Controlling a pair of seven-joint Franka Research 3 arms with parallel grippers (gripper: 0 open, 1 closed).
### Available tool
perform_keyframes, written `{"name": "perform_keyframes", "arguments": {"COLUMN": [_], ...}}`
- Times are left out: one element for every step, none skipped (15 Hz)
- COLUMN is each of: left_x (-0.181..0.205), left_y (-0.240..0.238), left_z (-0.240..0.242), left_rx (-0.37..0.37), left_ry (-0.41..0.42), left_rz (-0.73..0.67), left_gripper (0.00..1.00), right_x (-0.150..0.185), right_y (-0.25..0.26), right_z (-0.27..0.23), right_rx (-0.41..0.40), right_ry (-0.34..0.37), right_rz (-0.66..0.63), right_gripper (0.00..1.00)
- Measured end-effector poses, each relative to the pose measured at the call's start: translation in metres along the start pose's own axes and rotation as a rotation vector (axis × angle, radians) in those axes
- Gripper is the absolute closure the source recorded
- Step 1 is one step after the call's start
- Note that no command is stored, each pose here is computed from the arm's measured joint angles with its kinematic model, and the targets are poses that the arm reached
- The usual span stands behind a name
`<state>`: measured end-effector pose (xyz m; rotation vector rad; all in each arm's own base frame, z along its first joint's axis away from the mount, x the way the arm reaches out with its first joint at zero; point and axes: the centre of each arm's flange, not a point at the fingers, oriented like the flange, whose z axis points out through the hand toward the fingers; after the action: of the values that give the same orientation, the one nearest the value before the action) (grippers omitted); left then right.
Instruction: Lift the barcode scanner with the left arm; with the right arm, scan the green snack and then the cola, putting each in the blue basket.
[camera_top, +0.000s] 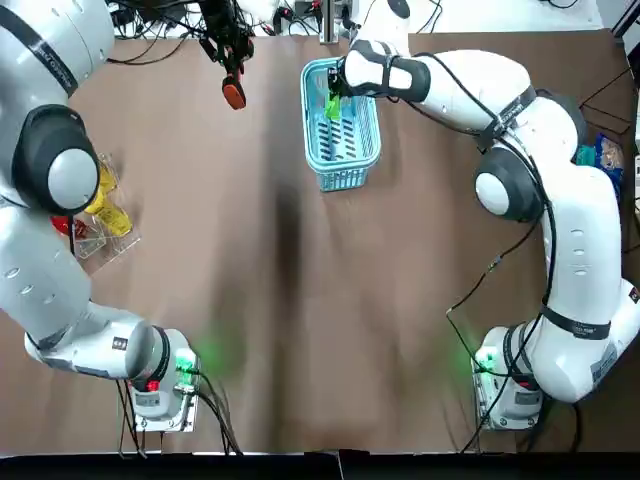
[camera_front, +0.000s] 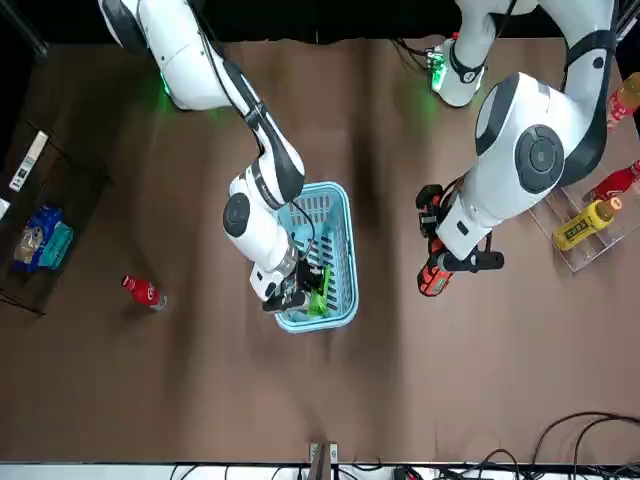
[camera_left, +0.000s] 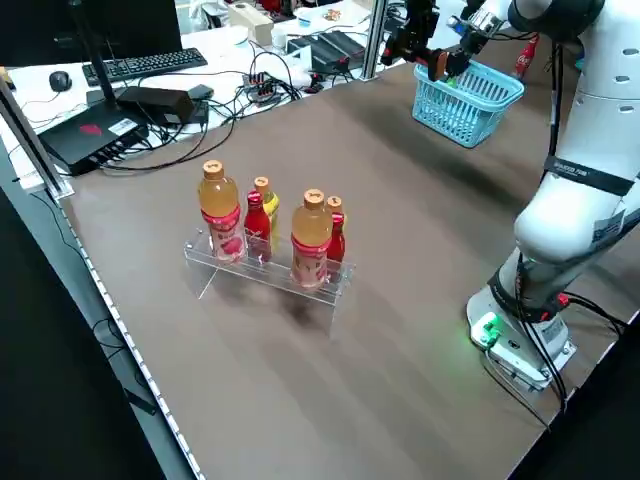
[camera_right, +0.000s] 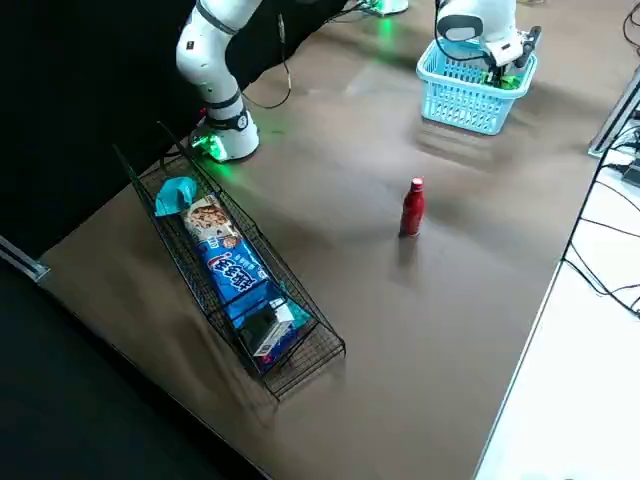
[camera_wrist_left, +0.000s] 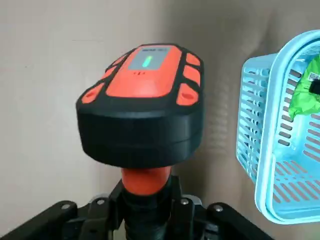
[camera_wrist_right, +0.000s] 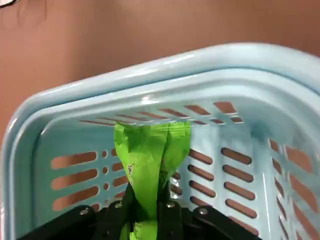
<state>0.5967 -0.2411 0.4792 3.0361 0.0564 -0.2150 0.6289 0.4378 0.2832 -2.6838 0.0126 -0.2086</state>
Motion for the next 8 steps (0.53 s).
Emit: {"name": "perform_keyframes", "arguments": {"left_x": [0.000,0.000,0.000,0.000,0.000,0.000,0.000,0.000], "left_y": [0.000,0.000,0.000,0.000,0.000,0.000,0.000,0.000], "left_z": [0.000,0.001,0.001,0.001,0.001,0.001,0.001,0.001], "left_rx": [0.000,0.000,0.000,0.000,0.000,0.000,0.000,0.000], "left_ry": [-0.001,-0.001,-0.001,-0.001,-0.001,-0.001,-0.001,-0.002], "left_rz": [0.000,0.000,0.000,0.000,0.000,0.000,0.000,0.000], "left_gripper": [0.63,0.63,0.63,0.63,0.63,0.63,0.63,0.63], "right_x": [0.000,0.001,0.002,0.003,0.005,0.004,0.001,-0.001], "right_y": [0.001,0.002,0.002,0.001,-0.001,-0.003,-0.007,-0.009], "right_z": [0.001,0.001,0.000,-0.002,-0.005,-0.009,-0.014,-0.024], "right_rx": [-0.001,-0.002,-0.001,0.001,0.003,-0.001,-0.011,-0.020], "right_ry": [0.002,0.003,0.006,0.008,0.004,-0.022,-0.073,-0.121], "right_rz": [0.000,-0.002,-0.003,-0.003,-0.005,-0.007,-0.011,-0.013], "right_gripper": [0.76,0.68,0.59,0.49,0.40,0.30,0.21,0.12]}}
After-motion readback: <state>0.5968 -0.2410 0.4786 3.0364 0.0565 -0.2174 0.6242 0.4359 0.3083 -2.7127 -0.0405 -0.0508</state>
